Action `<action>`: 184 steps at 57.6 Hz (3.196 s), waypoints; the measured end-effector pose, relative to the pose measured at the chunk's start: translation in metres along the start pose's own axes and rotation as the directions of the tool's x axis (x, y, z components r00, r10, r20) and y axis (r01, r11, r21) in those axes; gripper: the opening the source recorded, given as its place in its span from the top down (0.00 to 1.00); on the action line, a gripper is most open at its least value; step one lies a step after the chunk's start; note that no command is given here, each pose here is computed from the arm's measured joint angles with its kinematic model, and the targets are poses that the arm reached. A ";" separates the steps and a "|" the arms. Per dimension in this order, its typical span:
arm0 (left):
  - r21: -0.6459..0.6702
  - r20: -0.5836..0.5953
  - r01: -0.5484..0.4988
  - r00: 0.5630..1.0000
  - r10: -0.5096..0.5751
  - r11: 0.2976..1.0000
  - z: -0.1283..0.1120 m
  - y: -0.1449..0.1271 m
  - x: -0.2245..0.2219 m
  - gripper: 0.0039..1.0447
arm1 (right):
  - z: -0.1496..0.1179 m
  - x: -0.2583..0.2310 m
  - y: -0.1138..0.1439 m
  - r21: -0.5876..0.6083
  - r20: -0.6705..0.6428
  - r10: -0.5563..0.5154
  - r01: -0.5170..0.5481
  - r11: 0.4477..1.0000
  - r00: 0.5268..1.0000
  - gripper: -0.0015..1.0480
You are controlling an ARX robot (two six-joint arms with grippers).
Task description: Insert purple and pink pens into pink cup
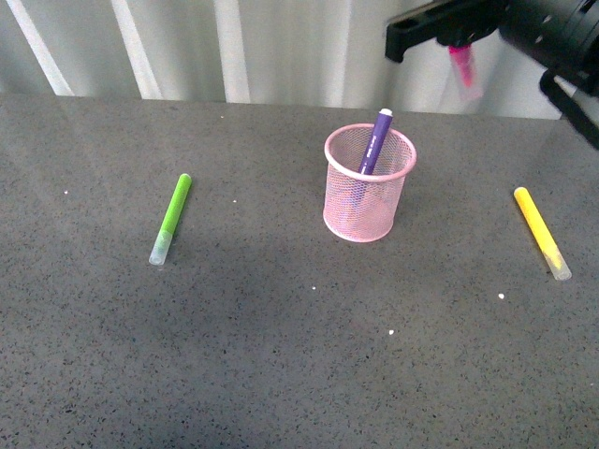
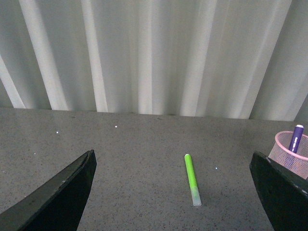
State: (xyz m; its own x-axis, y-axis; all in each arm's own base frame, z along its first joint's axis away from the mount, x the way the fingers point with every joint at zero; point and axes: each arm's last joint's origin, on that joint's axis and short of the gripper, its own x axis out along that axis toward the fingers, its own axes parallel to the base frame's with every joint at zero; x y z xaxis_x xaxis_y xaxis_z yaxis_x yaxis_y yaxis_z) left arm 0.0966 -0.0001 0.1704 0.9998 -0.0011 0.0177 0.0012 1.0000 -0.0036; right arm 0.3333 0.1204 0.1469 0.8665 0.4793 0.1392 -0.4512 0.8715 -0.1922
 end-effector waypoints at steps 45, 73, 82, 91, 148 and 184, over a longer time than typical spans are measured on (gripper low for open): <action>0.000 0.001 0.000 1.000 0.000 1.000 0.000 0.000 0.000 0.06 | -0.045 0.058 0.027 0.053 0.012 0.092 -0.093 0.994 0.996 0.88; 0.000 0.001 0.000 1.000 0.000 1.000 0.000 0.000 0.000 0.06 | -0.051 0.054 0.027 0.050 -0.009 0.097 -0.096 0.994 0.995 0.34; 0.000 0.001 0.000 1.000 0.000 1.000 0.000 0.000 0.000 0.06 | -0.053 0.052 0.026 0.051 -0.018 0.095 -0.094 0.994 0.995 0.09; 0.000 0.001 0.000 1.000 0.000 1.000 0.000 0.000 0.000 0.06 | -0.058 0.046 0.025 0.055 -0.045 0.090 -0.088 0.995 0.995 0.07; 0.000 0.002 -0.002 1.000 0.002 1.000 0.000 0.000 0.000 0.06 | 0.044 -0.233 -0.051 0.092 -0.127 -0.486 0.498 0.862 0.865 0.20; 0.000 0.002 -0.001 1.000 0.001 1.000 0.000 0.000 0.000 0.06 | 0.058 -0.243 -0.012 0.106 -0.199 -0.457 0.483 0.869 0.867 0.97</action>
State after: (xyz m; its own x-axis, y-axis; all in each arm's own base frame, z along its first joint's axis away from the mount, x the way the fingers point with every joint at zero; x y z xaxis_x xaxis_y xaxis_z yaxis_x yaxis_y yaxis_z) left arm 0.0965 -0.0001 0.1705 0.9998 -0.0004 0.0196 0.0005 1.0000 -0.0040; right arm 0.1160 -0.0004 0.1712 0.9999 -0.0038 0.0154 0.0038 1.0000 0.0036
